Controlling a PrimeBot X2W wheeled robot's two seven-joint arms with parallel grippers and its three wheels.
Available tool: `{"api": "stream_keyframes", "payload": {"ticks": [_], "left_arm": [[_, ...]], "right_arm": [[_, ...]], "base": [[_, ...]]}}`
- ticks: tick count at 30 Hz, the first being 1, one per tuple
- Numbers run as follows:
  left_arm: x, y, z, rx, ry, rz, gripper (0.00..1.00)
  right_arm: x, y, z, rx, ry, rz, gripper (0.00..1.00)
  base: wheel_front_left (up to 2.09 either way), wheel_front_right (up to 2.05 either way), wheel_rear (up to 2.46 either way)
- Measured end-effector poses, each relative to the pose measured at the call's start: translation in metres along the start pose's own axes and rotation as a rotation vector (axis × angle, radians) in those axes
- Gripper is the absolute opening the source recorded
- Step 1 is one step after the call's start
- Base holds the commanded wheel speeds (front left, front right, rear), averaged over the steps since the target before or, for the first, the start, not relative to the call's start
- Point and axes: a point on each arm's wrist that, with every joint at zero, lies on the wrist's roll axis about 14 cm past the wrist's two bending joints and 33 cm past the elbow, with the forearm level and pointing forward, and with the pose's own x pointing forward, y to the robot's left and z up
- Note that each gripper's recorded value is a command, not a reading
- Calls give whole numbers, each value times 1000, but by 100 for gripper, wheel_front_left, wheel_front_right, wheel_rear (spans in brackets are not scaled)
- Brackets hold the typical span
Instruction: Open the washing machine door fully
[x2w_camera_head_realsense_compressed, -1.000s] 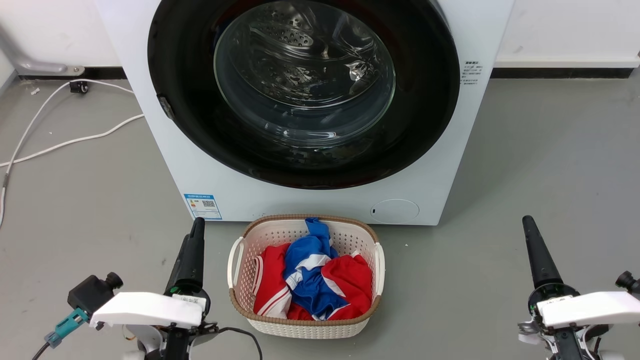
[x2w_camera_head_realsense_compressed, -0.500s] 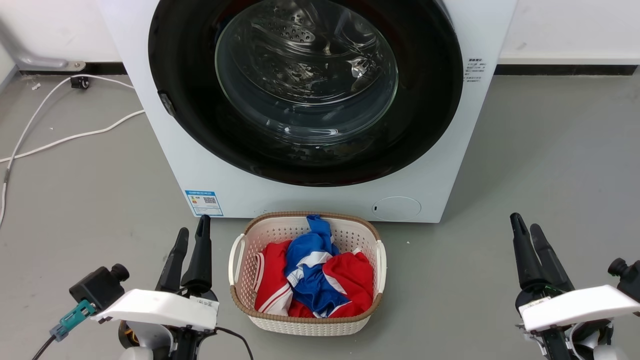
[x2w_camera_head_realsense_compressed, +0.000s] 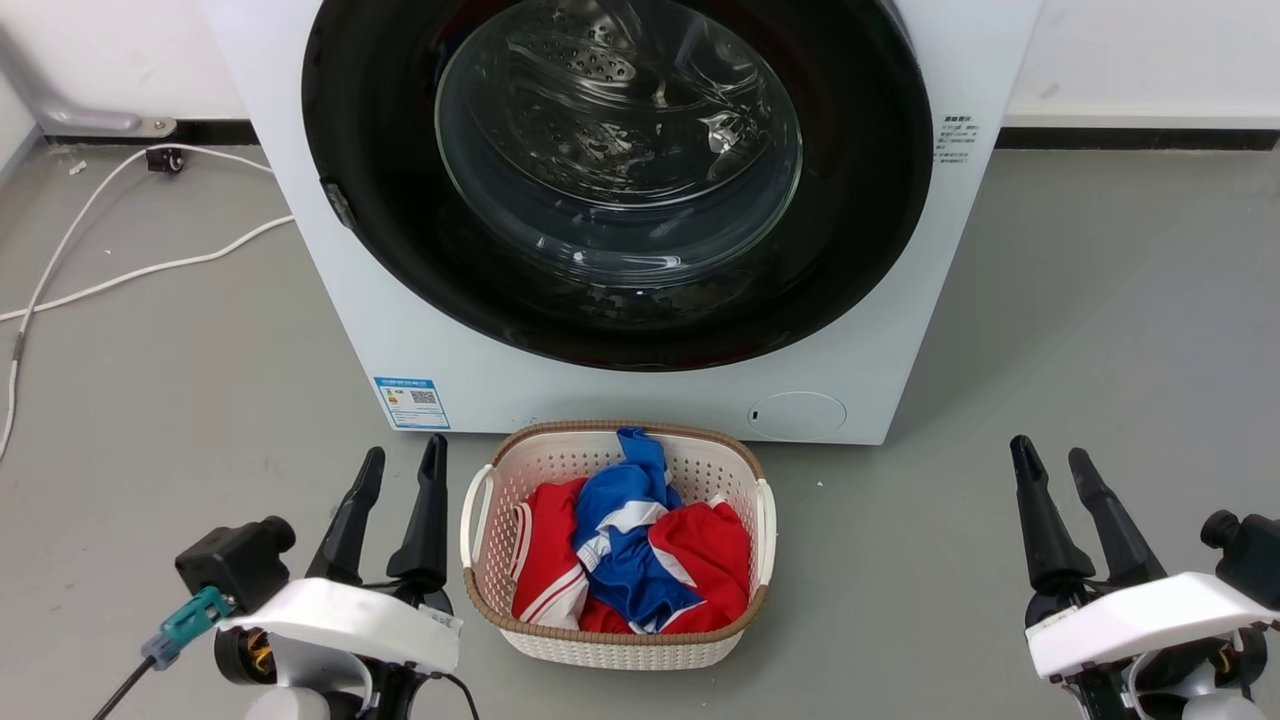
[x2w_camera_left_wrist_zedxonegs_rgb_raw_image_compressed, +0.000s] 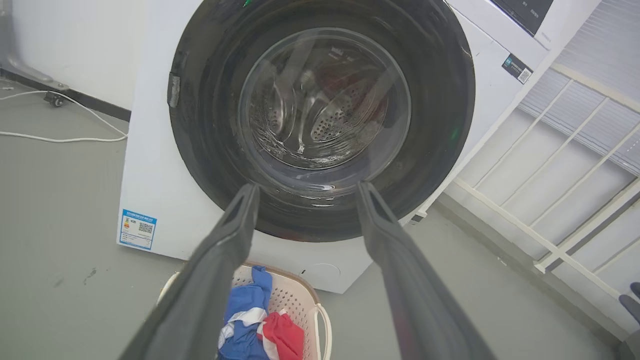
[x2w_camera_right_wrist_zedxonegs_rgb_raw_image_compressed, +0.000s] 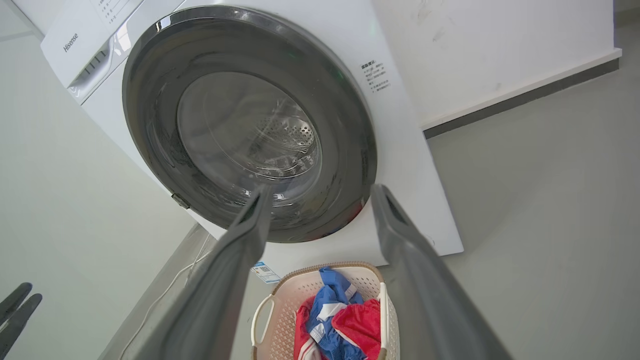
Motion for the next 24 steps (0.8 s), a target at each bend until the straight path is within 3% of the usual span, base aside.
{"api": "stream_keyframes", "payload": {"ticks": [24], "left_arm": [[-1, -11, -4, 307, 4, -67, 100]], "right_arm": [[-5, 2, 4, -262, 17, 5, 100]], "base": [[0, 0, 0]]}}
